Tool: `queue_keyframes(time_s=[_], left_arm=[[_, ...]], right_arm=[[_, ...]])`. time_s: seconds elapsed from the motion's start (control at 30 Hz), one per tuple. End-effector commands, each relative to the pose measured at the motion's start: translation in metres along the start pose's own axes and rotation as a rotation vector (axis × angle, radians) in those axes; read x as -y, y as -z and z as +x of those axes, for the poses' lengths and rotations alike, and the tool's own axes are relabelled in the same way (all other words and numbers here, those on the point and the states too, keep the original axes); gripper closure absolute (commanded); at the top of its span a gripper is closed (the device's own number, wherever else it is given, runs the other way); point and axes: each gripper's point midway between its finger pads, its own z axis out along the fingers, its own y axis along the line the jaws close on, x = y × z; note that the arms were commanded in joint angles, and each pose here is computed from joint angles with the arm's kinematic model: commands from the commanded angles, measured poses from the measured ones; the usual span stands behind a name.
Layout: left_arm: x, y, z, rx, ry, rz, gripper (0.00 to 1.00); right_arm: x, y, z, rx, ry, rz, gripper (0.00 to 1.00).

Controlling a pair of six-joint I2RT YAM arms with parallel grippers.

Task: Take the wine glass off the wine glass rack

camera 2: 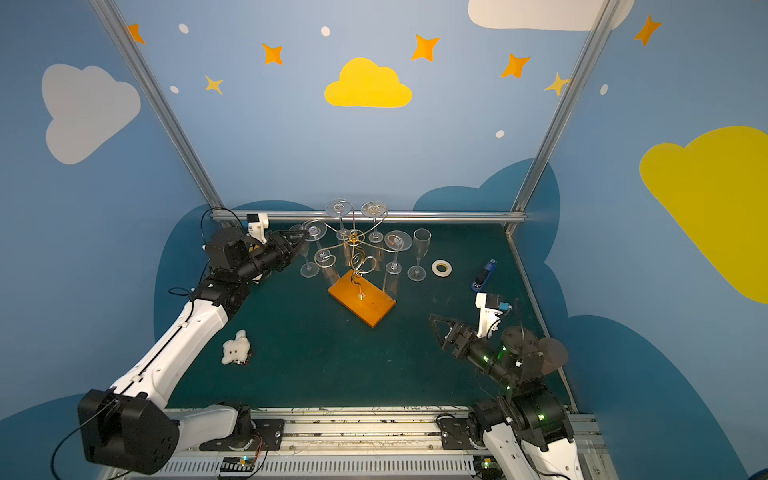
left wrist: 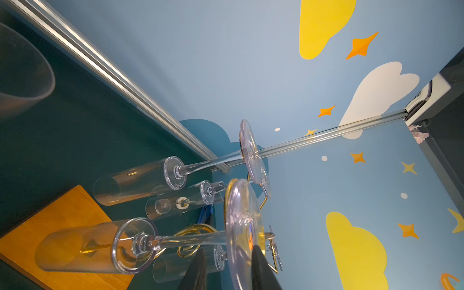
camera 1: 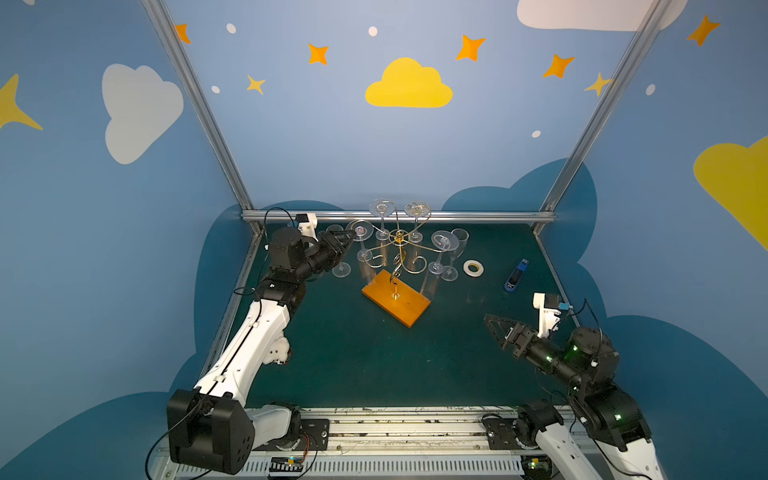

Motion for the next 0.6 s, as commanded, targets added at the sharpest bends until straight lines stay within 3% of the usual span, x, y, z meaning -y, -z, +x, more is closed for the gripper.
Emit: queue_keyframes(time_s=[0.0, 0.57], left_arm=[[0.0065, -0.0001, -0.0025, 0.002, -0.013, 0.021, 0.73], [0.0099, 0.0036, -0.0018, 0.004, -0.025, 0.028, 0.86]], right_arm=[[0.0007, 0.0016, 0.0007, 0.002, -0.001, 0.005, 0.14], [0.0055, 0.0055, 0.0041, 0.011, -0.005, 0.019, 0.14]])
